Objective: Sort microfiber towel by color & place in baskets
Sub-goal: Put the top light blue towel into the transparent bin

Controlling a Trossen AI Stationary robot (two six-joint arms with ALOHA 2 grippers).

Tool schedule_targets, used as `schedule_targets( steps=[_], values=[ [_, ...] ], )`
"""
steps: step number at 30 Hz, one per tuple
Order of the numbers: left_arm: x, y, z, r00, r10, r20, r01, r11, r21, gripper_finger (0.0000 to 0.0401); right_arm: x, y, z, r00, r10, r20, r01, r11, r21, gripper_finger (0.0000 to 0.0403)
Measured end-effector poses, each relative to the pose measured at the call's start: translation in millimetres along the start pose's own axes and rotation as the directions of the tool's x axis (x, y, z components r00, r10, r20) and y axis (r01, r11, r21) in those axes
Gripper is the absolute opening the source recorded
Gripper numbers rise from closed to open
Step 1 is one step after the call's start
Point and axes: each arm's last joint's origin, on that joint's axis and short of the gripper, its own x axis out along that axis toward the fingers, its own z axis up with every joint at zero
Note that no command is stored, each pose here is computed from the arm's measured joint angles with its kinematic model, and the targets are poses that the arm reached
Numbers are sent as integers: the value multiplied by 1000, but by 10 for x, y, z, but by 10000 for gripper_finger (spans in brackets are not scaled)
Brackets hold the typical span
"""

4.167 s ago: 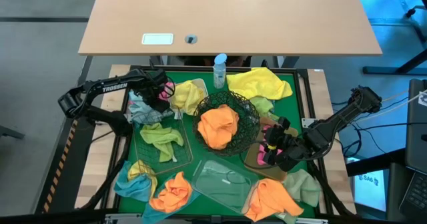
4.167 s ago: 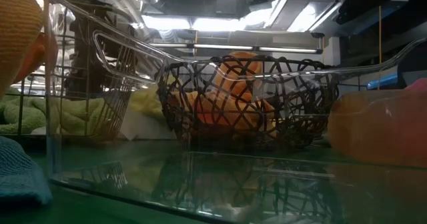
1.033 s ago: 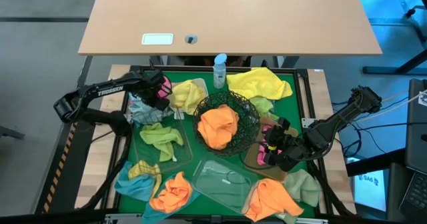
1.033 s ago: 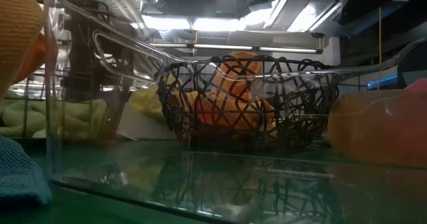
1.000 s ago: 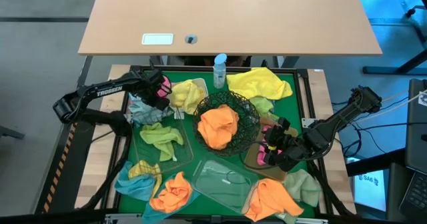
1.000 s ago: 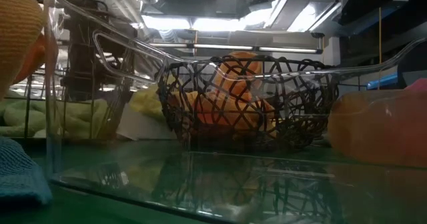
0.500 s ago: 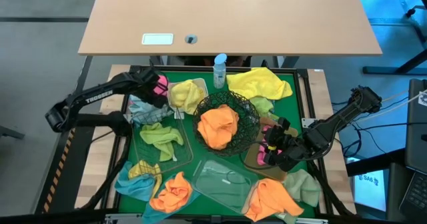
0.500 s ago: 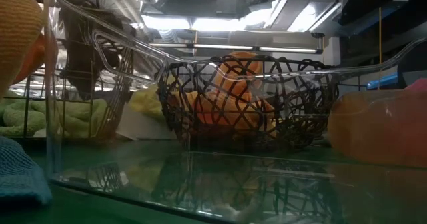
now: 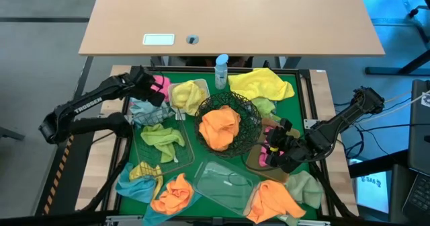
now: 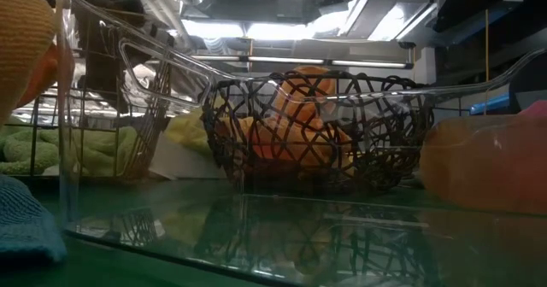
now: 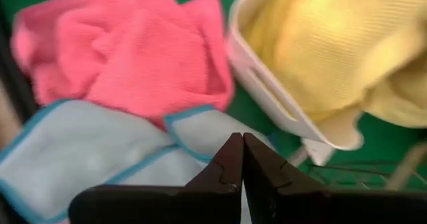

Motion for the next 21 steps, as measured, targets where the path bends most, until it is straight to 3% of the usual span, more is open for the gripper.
schedule_targets(
  steps=[5,12,16,21],
  values=[
    [60,19,20,995,98,-3,-98,995,-3,16,0,0,0,1000,0,0,0,1000,0,202],
    [254,3,59,984,154,-93,-153,988,9,93,0,0,0,1000,0,0,0,1000,0,202],
    [401,8,82,962,236,-141,-233,972,34,126,0,-2,0,1000,0,0,0,1000,0,202],
    [576,46,104,927,312,-206,-309,950,49,139,0,-1,0,1000,0,0,0,1000,-1,202]
  ],
)
